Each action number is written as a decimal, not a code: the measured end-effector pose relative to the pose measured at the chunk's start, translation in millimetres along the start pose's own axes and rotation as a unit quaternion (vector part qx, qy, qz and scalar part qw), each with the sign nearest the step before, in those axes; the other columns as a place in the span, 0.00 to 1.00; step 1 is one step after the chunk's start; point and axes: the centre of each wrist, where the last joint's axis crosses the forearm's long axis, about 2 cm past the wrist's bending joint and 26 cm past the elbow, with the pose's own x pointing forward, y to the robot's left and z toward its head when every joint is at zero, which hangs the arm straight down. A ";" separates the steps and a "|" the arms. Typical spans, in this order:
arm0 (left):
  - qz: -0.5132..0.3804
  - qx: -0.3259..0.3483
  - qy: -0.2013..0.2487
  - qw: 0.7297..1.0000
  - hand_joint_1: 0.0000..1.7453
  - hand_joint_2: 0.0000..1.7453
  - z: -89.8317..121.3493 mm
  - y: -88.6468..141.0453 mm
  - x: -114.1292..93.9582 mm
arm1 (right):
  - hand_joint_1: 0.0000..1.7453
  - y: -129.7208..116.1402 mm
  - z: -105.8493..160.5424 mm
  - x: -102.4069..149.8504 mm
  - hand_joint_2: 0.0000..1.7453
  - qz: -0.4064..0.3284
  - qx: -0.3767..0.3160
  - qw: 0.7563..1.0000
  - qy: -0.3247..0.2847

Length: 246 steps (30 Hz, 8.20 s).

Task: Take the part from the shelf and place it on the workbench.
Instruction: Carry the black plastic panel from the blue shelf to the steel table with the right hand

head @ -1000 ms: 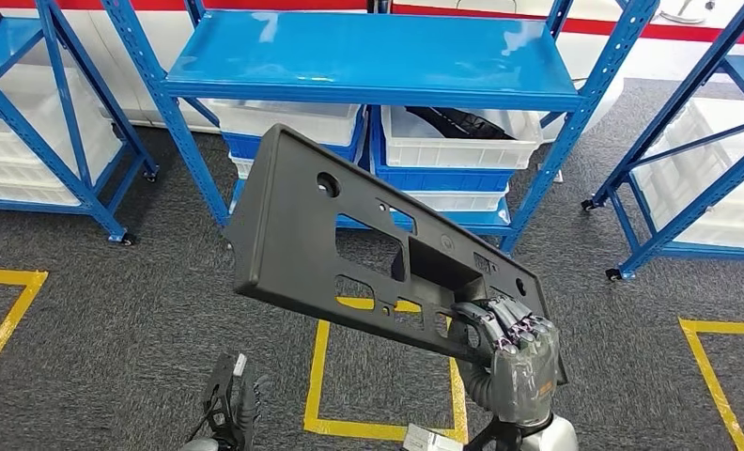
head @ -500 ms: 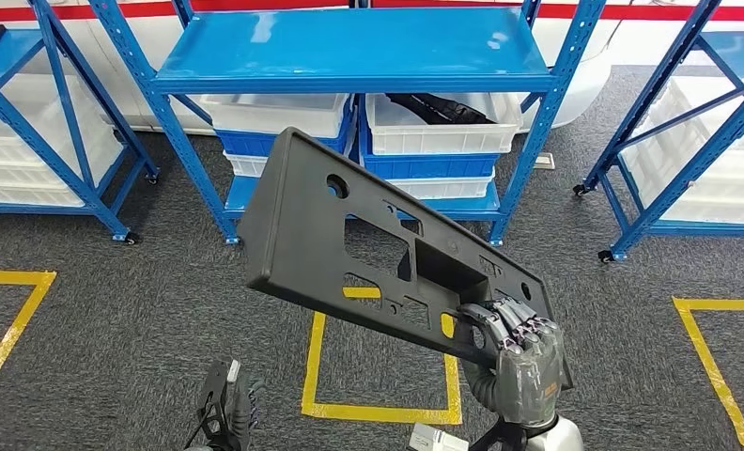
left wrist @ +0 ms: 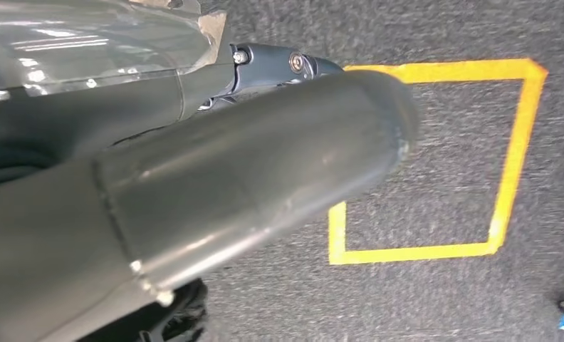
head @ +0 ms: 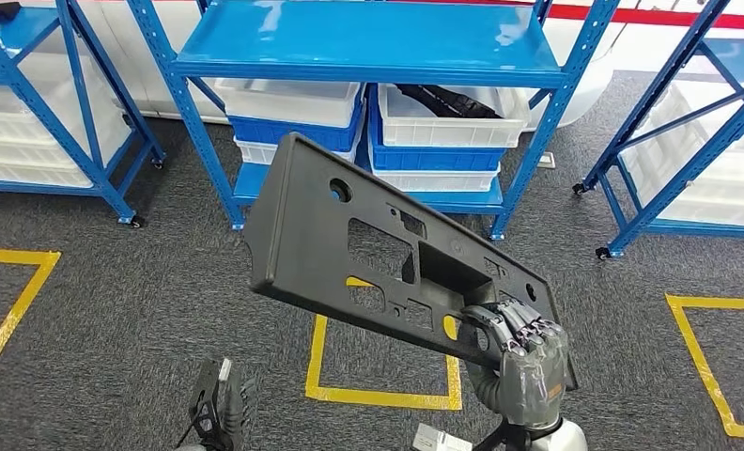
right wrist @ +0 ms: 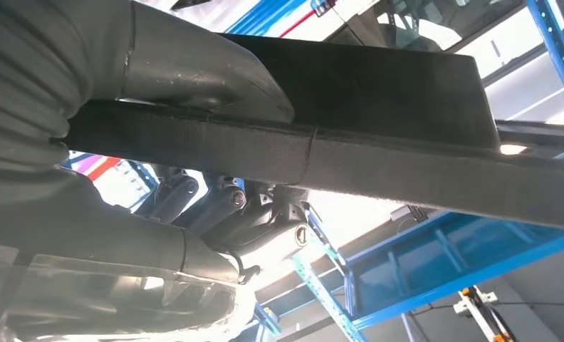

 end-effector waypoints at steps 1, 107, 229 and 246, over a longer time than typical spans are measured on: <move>0.000 0.000 0.000 1.000 0.00 0.00 0.2 0.1 -0.4 | 1.00 -0.1 0.3 -0.2 1.00 0.000 0.000 1.000 0.000; -0.016 0.100 0.173 0.980 0.00 0.00 86.1 142.9 -121.4 | 1.00 -13.8 1.8 -11.5 1.00 0.001 0.008 1.000 -0.010; -0.007 0.024 0.060 0.998 0.00 0.00 1.6 27.1 -11.2 | 1.00 32.6 -135.7 -160.2 1.00 0.446 0.124 0.887 -0.004; -0.012 0.034 0.064 0.997 0.00 0.00 3.1 39.3 -12.8 | 1.00 32.4 -130.1 -182.9 1.00 0.477 0.151 0.866 0.011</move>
